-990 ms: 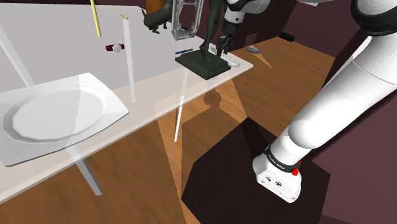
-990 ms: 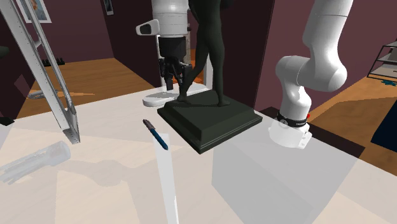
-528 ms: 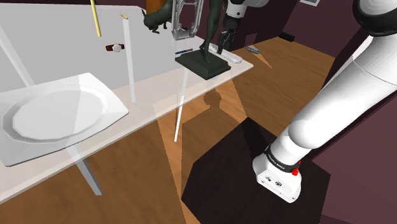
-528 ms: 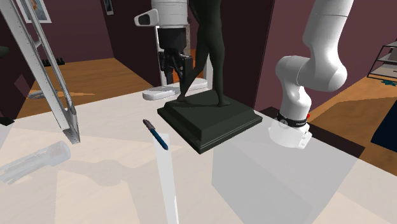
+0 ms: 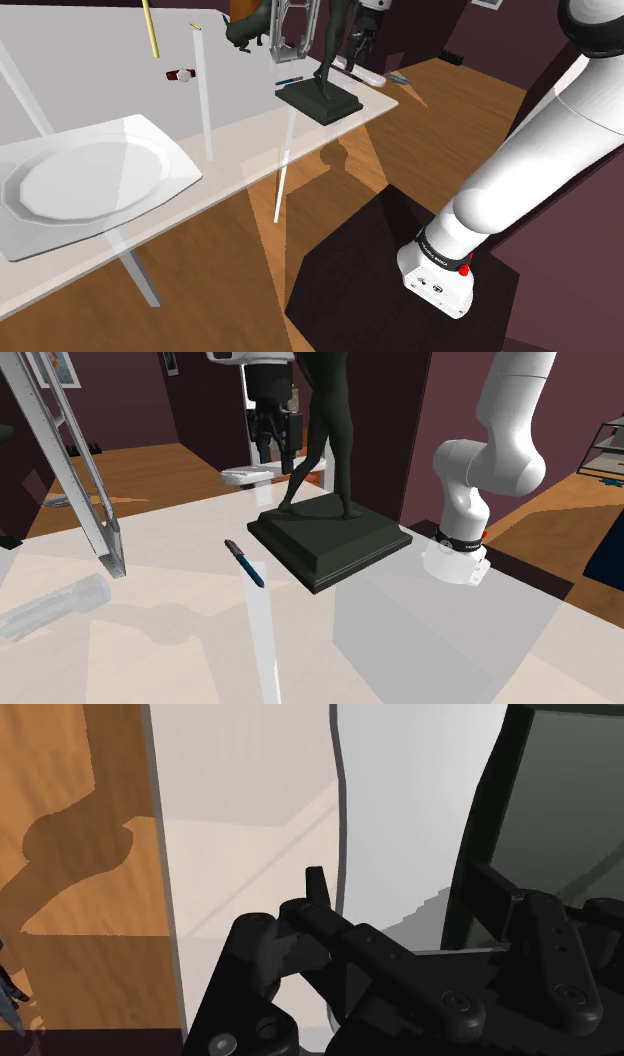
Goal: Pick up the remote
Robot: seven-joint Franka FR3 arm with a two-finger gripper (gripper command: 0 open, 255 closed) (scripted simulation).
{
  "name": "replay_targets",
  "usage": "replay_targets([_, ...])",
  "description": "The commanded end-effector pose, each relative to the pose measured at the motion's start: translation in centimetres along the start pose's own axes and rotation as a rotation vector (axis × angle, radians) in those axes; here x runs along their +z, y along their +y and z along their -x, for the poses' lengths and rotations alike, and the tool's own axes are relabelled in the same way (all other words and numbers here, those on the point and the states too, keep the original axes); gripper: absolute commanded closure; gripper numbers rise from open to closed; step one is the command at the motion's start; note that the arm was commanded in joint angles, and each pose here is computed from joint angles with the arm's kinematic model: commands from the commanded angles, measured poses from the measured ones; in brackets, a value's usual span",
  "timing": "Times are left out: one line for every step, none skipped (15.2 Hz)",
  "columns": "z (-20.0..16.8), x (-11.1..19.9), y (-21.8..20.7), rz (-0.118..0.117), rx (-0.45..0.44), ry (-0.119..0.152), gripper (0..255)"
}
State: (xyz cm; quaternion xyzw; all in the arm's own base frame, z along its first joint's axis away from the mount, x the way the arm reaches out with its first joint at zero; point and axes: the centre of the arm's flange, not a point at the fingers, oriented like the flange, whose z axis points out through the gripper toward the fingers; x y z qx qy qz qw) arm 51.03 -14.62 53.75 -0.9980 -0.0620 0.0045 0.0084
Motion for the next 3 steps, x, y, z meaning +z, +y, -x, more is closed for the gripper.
replay_targets([0.0,-1.1,-0.09,0.0,0.0,0.0,255])
replay_targets([0.01,-1.17,-0.09,0.0,0.0,0.0,255])
replay_targets([0.0,-1.17,-0.09,0.0,0.0,0.0,255])
